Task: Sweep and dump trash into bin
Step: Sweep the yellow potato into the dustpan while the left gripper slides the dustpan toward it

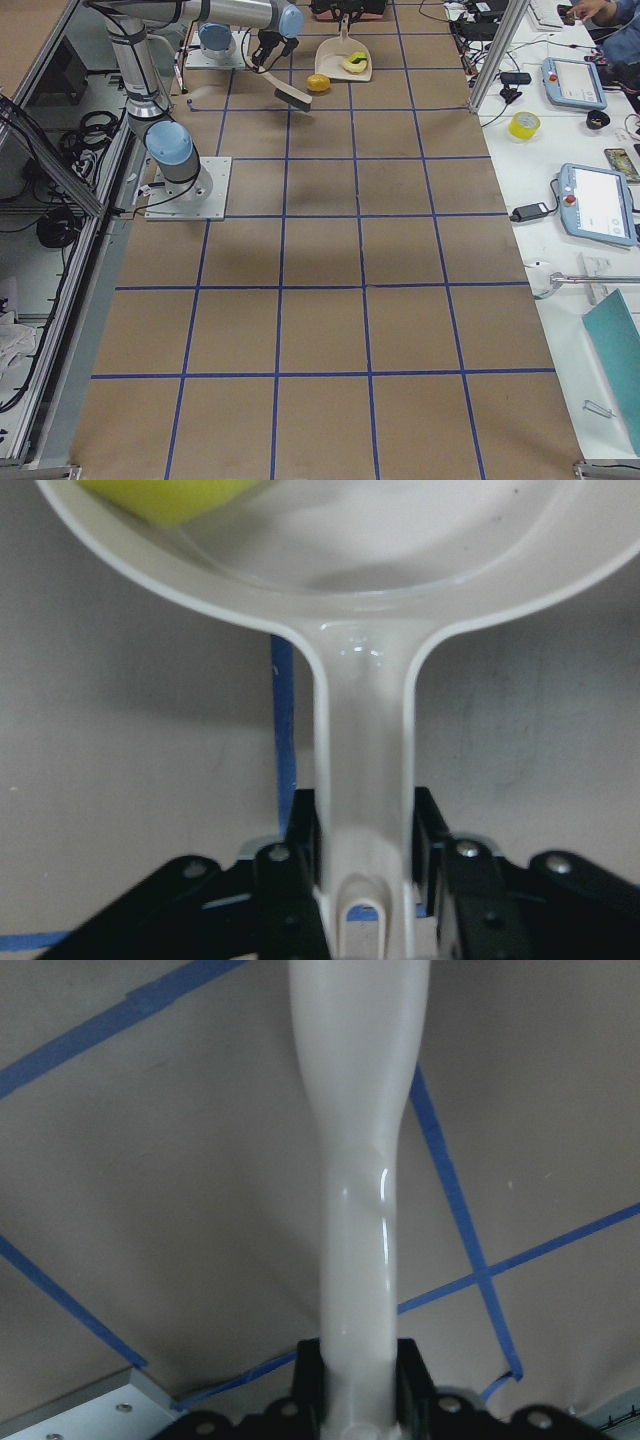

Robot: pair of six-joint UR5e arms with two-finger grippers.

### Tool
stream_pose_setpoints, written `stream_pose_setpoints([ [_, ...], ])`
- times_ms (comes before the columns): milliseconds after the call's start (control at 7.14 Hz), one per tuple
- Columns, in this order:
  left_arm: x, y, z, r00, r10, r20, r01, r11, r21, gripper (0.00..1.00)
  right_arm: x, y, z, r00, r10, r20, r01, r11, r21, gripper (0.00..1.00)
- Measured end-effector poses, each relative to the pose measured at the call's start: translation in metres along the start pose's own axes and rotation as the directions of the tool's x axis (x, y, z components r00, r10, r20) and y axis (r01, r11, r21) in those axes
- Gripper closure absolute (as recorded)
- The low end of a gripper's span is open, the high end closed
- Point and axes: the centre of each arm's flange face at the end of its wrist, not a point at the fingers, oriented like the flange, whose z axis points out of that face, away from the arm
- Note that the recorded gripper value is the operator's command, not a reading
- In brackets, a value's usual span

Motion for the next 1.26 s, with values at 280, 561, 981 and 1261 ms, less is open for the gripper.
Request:
stream_pose_setpoints([
  [280,0.016,-0.003,0.001,1.0,0.004,-0.004,-0.005,1.0,-0.03,1.0,-0.034,-0.007,0.015,1.0,-0.007,0.03,0.007,1.0,0.0,1.0],
  [561,0.025,-0.001,0.001,1.0,0.025,0.002,-0.024,0.996,-0.085,1.0,-0.061,-0.008,0.013,0.999,-0.03,0.035,0.029,0.999,0.038,1.0],
  [981,0.041,-0.005,0.021,0.998,0.028,0.054,-0.022,0.994,-0.109,1.0,-0.107,-0.029,0.008,0.998,-0.056,0.036,0.052,0.994,0.093,1.0],
  [1261,0.042,-0.005,0.021,0.997,0.024,0.067,-0.016,0.994,-0.112,1.0,-0.141,-0.037,-0.001,0.987,-0.143,0.068,0.134,0.983,0.126,1.0],
])
